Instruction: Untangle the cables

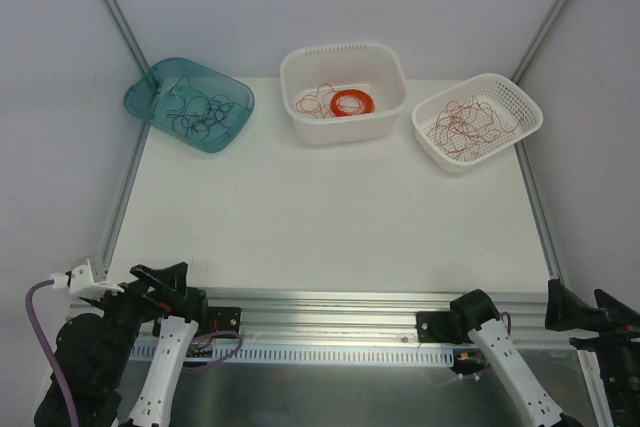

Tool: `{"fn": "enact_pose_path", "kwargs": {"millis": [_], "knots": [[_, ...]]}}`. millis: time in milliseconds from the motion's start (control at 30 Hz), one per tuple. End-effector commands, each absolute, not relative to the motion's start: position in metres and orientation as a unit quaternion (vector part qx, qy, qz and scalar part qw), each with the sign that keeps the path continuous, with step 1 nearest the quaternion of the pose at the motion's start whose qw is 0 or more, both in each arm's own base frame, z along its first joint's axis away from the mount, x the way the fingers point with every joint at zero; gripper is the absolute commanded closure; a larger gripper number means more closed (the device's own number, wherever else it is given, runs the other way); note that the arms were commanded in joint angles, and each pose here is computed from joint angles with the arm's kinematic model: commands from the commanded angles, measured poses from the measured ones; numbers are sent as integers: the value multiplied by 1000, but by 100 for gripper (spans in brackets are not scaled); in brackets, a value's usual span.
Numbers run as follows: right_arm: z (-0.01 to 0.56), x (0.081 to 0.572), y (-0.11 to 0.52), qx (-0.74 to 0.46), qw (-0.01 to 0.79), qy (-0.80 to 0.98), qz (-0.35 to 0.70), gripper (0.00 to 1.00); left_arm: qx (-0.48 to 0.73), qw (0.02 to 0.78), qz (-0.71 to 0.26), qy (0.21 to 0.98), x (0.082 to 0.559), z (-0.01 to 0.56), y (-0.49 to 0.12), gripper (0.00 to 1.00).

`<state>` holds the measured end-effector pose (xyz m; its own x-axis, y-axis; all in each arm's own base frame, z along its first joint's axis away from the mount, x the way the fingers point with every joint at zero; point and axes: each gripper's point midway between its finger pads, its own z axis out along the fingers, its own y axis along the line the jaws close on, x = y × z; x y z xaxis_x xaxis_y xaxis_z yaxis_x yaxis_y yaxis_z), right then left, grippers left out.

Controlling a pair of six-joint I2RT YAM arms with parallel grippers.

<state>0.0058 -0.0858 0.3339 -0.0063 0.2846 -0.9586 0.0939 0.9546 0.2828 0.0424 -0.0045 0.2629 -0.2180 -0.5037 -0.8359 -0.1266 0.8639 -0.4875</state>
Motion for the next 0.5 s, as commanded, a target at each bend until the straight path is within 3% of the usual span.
{"fn": "enact_pose_path", "kwargs": {"millis": [0, 467], "knots": [[300, -4, -87, 106, 650, 751, 52, 3, -237, 596, -172, 748, 12, 242, 4, 1], [291, -4, -83, 90, 642, 759, 60, 3, -264, 574, -178, 754, 6, 229, 4, 1]]}}
